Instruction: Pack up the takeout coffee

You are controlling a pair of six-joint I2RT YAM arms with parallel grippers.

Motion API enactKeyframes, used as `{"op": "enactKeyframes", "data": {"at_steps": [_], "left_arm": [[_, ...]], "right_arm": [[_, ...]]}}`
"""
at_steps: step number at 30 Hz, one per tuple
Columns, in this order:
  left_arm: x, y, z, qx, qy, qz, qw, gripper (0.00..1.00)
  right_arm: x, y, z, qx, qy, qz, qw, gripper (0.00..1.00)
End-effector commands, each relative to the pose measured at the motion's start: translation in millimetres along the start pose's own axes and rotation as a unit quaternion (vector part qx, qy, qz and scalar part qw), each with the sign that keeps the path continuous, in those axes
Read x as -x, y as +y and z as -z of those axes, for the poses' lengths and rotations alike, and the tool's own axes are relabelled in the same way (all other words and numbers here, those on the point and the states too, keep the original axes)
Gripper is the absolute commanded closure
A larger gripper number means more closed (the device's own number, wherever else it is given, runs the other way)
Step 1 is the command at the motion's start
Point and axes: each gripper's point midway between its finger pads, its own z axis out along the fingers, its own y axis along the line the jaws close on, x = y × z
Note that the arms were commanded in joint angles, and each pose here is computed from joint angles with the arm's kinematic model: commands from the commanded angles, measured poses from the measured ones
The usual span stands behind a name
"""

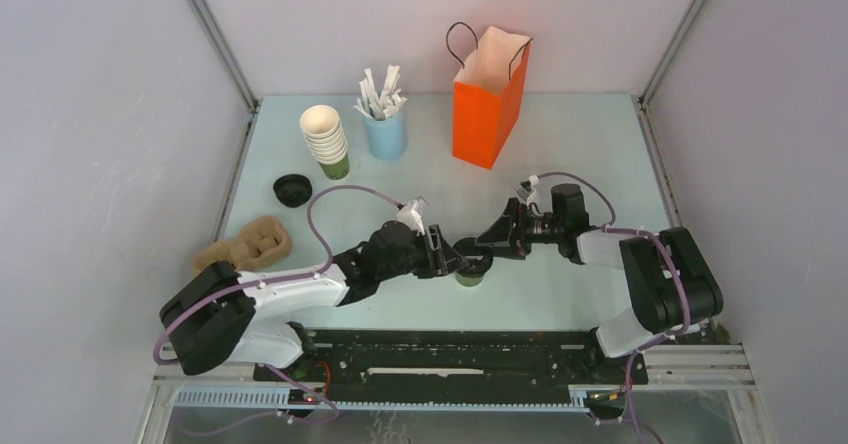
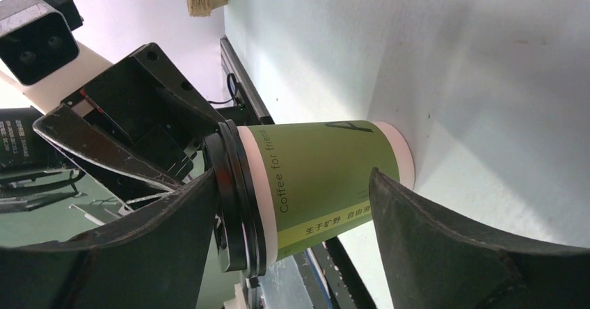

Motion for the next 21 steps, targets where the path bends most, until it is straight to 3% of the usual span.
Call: {"op": "enactKeyframes", "data": {"at_steps": [1,12,16,21], "left_arm": [[-52,68,13,0.125,0.085,-0.029,0.988,0.42],[-16,29,6,0.100,0.058,-0.053,0.992,0.37],[5,20,9,0.101,0.047,-0.064,0.992,0.33],[30,0,13,0.076,0.025,-0.066,0.995,0.21]], "right_arm": [[-3,-2,6,-0.043,-0.007,-0.005,0.999,0.11],[0,26,22,-0.046,-0.020,0.031,0.998,0.04],[3,27,11,-0.035,-0.001,0.019,0.999,0.17],[7,26,0,-0.039,0.003,0.022,0.999,0.28]]}}
